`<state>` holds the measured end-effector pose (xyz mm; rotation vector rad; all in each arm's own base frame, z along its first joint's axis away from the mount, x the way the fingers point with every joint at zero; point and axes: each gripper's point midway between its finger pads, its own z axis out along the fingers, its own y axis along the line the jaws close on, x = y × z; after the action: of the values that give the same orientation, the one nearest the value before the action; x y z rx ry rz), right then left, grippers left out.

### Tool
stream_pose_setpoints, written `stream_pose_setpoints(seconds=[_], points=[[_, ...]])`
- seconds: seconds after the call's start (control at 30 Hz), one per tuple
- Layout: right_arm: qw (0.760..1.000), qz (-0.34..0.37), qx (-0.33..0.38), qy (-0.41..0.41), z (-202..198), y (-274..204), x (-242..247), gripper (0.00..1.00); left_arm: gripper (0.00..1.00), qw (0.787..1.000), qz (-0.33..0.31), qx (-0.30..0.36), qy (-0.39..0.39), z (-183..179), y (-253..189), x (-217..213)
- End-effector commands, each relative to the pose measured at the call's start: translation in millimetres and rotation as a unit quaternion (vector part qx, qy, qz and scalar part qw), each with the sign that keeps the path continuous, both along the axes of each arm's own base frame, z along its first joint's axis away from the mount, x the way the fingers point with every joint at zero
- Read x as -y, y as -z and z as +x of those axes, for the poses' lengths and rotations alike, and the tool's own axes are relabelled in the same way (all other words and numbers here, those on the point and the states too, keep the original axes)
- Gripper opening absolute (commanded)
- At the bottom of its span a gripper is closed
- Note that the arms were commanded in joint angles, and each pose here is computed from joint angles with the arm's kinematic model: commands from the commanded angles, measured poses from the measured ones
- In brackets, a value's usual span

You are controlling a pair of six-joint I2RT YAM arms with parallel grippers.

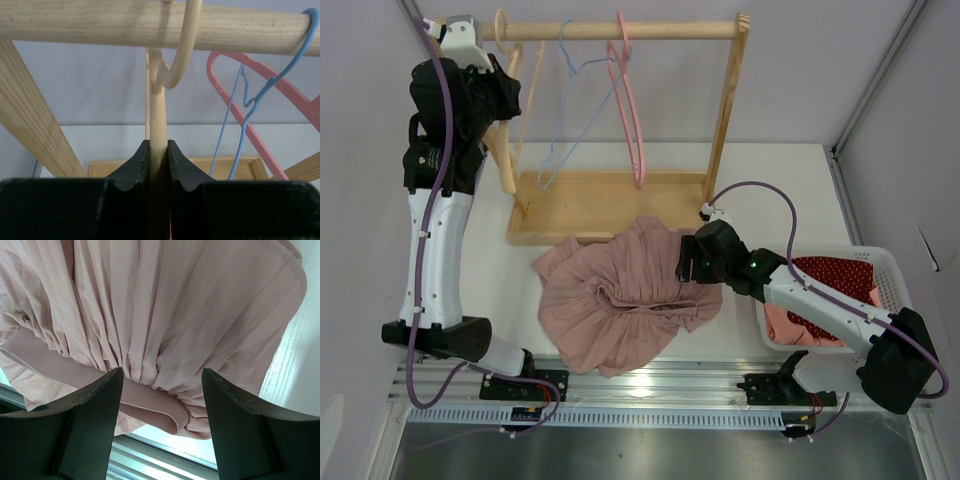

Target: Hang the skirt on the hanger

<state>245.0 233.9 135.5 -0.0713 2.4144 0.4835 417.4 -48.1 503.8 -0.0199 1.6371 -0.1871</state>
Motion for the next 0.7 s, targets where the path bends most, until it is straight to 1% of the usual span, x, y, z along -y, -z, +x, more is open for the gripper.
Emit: stream_pose_setpoints(seconds=[0.0,0.03,0.07,0.13,0.17,0.23,0.27,0.33,0.43,0.47,0.5,0.53,0.6,0.63,0.67], points=[[1.000,0.012,0.015,-0.005,2.8,-8.5,-2.2,0.70,0.00,1.000,-0.012,0.024,0.003,-20.8,-12.5,-1.9],[1.000,0.011,0.014,-0.004,2.7,-8.0,-1.5,0.70,0.00,1.000,-0.012,0.022,0.002,-22.2,-9.9,-2.2],[1.000,0.011,0.015,-0.004,2.8,-8.5,-1.2,0.70,0.00,1.000,-0.011,0.009,0.001,-20.9,3.0,-2.4],[1.000,0.011,0.015,-0.005,1.9,-8.8,-0.6,0.70,0.00,0.999,-0.014,0.029,0.000,-32.2,-5.8,-3.8],[1.000,0.010,0.015,-0.006,1.9,-8.8,-0.5,0.70,0.00,1.000,-0.013,0.014,0.000,-29.1,10.4,-3.2],[1.000,0.009,0.016,-0.005,2.5,-9.2,0.1,0.70,0.00,0.999,-0.013,0.035,0.005,-36.9,1.0,-2.7],[1.000,0.008,0.016,-0.007,1.9,-8.9,0.1,0.70,0.00,0.999,-0.011,0.030,0.005,-35.6,7.1,-2.8],[1.000,0.007,0.014,-0.006,2.2,-8.1,-0.3,0.70,0.00,1.000,-0.007,0.028,0.000,-36.6,5.1,-4.7],[1.000,0.007,0.013,-0.006,1.8,-7.0,-0.4,0.70,0.00,1.000,-0.004,0.007,-0.009,-35.1,14.8,-7.9],[1.000,0.007,0.013,-0.005,1.9,-7.1,0.7,0.70,0.00,1.000,-0.005,-0.006,-0.009,-36.0,22.4,-7.8],[1.000,0.008,0.014,-0.004,2.3,-7.6,0.2,0.70,0.00,1.000,-0.005,-0.011,-0.026,-36.9,26.8,-13.6],[1.000,0.008,0.012,-0.005,1.6,-6.7,0.5,0.70,0.00,0.999,-0.005,-0.029,-0.034,-37.5,43.4,-16.2],[1.000,0.007,0.013,-0.007,1.5,-7.0,0.4,0.70,0.00,0.998,-0.015,-0.048,-0.041,-39.7,59.2,-17.2],[1.000,0.006,0.013,-0.008,1.8,-7.2,0.2,0.70,0.00,0.996,-0.016,-0.081,-0.043,-37.9,89.0,-16.9],[1.000,0.005,0.013,-0.008,2.2,-7.0,0.7,0.70,0.00,0.995,-0.026,-0.083,-0.049,-43.0,92.3,-17.8]])
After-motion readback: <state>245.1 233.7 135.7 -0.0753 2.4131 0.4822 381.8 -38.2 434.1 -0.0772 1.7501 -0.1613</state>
